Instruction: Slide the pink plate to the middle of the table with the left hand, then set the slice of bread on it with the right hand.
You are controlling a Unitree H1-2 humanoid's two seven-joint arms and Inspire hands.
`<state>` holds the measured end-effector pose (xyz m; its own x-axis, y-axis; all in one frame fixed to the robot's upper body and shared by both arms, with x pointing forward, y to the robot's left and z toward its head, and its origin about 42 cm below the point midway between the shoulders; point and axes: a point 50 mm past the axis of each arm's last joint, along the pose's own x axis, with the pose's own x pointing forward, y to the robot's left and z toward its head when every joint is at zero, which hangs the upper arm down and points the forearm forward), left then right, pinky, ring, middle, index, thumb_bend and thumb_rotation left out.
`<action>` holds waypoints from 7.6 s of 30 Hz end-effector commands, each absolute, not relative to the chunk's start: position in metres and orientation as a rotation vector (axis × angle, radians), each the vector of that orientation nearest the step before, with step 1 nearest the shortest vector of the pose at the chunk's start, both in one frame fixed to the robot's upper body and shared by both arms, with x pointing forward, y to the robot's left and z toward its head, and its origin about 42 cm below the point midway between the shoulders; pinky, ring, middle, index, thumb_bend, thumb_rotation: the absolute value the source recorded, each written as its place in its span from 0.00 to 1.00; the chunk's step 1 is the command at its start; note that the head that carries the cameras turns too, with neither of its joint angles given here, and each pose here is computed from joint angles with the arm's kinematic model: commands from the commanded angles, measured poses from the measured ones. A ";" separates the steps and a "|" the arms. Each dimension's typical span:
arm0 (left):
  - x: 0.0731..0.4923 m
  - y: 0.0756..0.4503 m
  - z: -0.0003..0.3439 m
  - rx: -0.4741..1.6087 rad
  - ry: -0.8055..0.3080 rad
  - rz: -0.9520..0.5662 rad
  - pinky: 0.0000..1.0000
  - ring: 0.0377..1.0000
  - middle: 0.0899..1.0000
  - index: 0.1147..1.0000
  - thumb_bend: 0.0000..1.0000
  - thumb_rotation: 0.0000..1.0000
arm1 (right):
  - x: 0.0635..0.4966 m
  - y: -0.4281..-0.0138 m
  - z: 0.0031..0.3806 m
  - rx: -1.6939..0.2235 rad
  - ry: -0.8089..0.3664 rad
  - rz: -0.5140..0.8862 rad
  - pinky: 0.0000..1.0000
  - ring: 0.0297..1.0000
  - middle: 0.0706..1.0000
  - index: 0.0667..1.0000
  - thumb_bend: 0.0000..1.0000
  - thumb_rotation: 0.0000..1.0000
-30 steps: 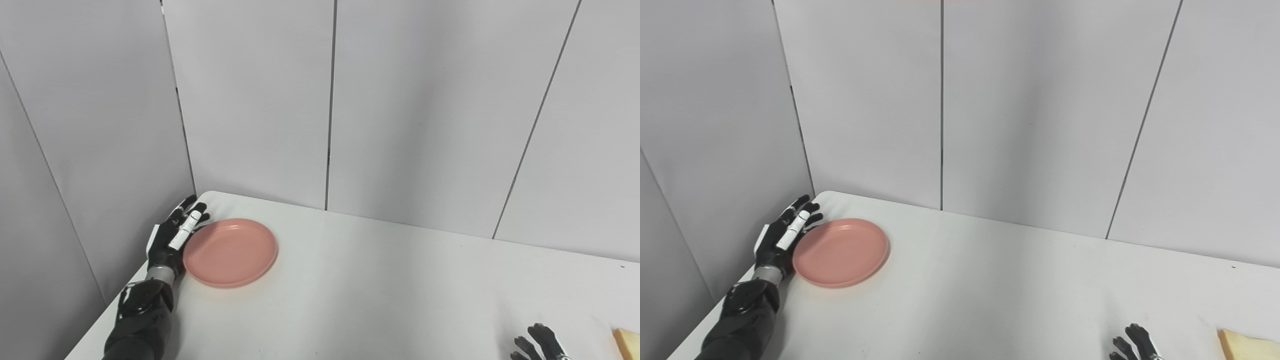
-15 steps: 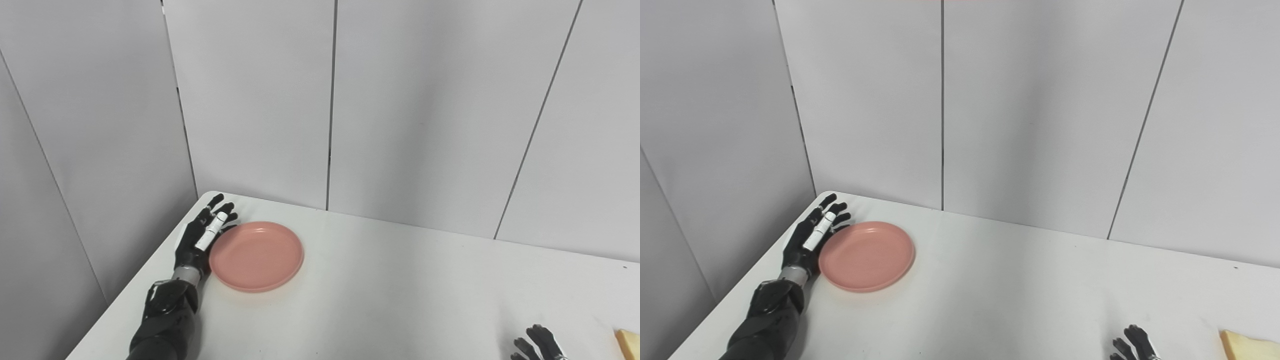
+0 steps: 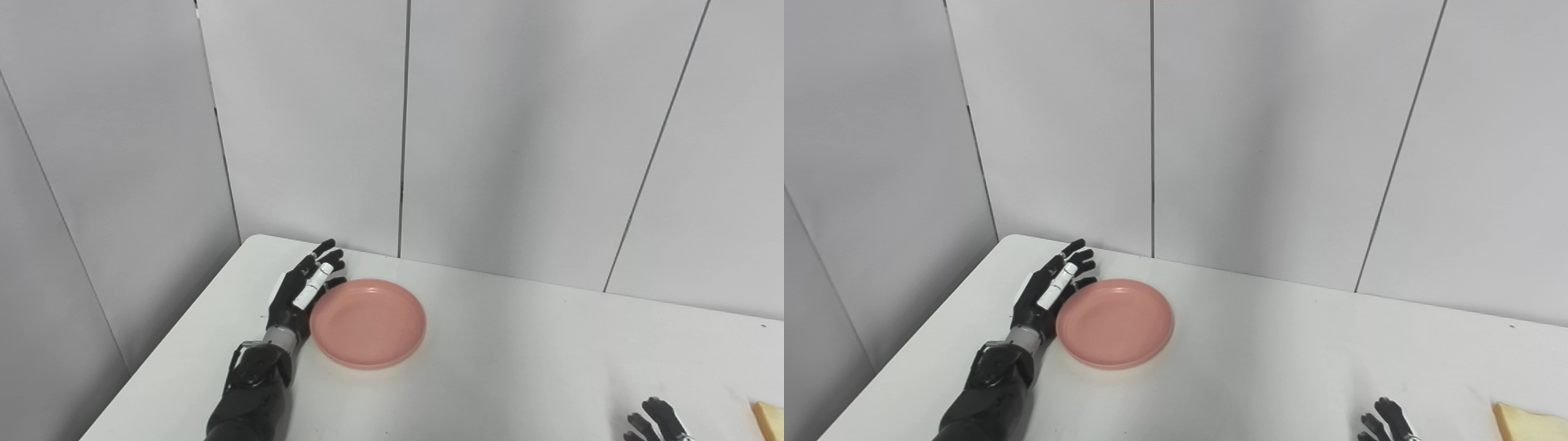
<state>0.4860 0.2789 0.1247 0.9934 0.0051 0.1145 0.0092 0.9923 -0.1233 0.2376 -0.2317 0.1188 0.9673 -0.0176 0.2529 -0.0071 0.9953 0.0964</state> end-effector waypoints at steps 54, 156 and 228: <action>0.402 0.123 0.041 -0.411 0.094 -0.142 0.81 0.86 0.84 0.82 0.86 0.62 | 0.218 -0.155 0.101 0.042 -0.118 0.001 0.84 0.84 0.90 0.87 0.69 1.00; 0.419 0.142 0.042 -0.397 0.064 -0.147 0.83 0.86 0.84 0.88 0.81 0.63 | 0.390 -0.458 0.310 -1.705 0.390 0.429 0.79 0.96 1.00 1.00 1.00 0.21; 0.413 0.143 0.038 -0.395 0.080 -0.144 0.80 0.85 0.83 0.86 0.81 0.61 | 0.412 -0.477 0.321 -1.807 0.479 0.322 0.97 1.00 0.99 0.90 1.00 0.26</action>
<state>0.4645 0.1367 0.1128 0.9755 -0.1608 0.1503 0.2042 0.9157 -0.3461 0.4057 -0.4686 0.2869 0.8407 -0.1091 -0.5304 -0.5407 -0.2233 -0.8111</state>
